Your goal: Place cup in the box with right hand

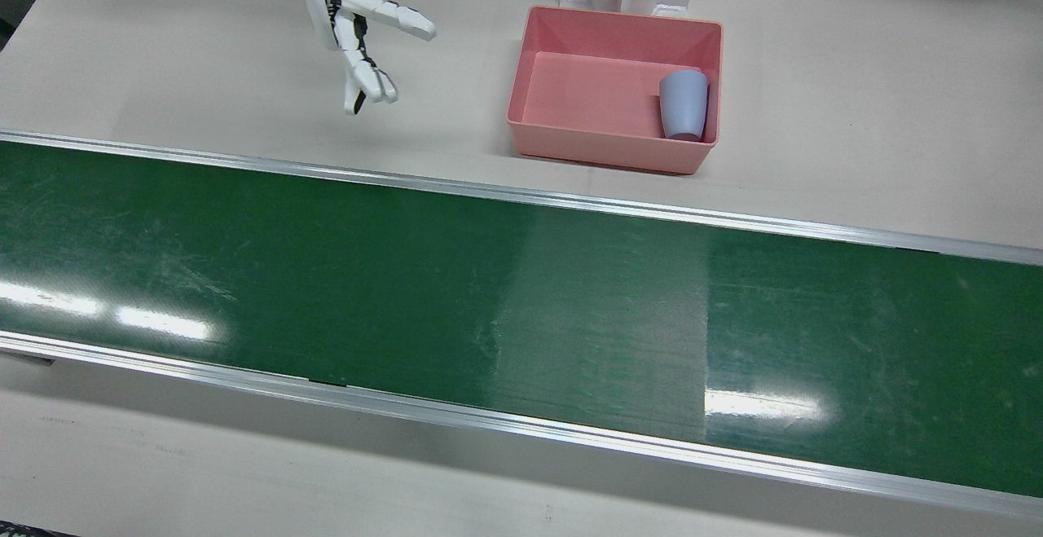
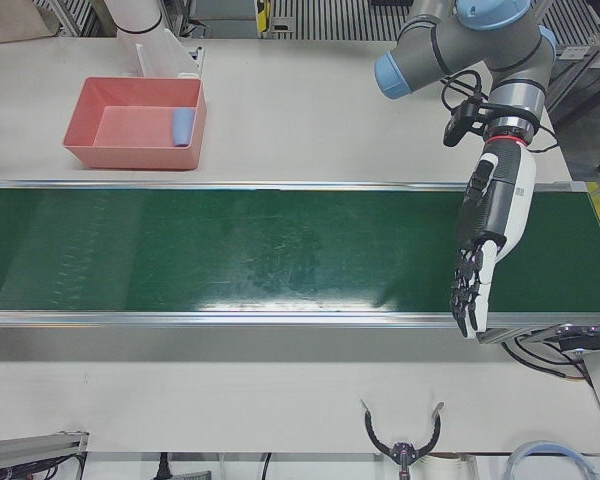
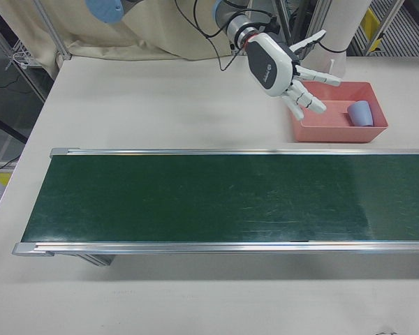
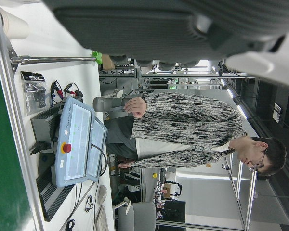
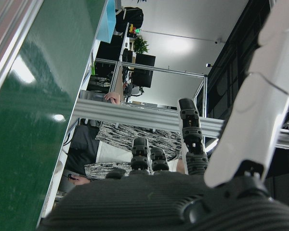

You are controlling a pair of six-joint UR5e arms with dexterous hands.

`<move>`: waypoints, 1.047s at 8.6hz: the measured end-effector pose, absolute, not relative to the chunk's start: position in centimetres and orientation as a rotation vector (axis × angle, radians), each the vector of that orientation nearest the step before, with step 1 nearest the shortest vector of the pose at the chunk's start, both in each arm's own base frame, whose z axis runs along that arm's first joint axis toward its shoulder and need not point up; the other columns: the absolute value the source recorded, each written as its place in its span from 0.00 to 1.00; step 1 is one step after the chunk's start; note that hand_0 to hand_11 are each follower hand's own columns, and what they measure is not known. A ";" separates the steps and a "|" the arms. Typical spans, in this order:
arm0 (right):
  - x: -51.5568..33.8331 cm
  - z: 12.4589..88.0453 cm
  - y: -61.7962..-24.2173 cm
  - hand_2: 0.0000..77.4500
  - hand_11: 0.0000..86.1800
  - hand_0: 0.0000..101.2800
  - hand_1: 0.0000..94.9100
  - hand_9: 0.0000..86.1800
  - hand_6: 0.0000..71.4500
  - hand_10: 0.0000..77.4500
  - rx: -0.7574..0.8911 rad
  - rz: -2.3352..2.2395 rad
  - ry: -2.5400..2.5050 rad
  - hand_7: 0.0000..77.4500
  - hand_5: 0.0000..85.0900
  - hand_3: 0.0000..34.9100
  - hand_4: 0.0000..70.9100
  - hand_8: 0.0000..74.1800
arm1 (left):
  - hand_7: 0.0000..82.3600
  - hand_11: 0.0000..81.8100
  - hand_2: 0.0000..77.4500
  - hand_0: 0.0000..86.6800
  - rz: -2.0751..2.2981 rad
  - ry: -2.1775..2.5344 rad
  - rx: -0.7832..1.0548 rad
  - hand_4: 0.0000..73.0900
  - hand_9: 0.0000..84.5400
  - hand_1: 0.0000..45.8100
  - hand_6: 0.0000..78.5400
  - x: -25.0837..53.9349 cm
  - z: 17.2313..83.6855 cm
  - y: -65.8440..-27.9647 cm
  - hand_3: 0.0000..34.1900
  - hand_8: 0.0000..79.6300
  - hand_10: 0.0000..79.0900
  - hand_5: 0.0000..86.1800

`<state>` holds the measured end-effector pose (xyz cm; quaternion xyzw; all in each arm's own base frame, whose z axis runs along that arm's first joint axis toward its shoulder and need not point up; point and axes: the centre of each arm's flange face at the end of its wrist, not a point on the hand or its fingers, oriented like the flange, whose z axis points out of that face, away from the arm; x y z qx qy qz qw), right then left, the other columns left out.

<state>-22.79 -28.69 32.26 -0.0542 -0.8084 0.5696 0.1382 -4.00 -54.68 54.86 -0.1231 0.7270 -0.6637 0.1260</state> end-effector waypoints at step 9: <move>6.1 59.9 -40.5 0.02 0.10 0.51 0.14 0.21 0.07 0.05 0.137 2.016 -2.123 0.18 0.07 0.00 0.21 0.14 | 0.01 0.00 0.01 0.00 -1.931 2.118 -0.359 0.01 0.00 0.01 0.00 -4.0 54.8 -54.6 0.00 0.00 0.00 0.01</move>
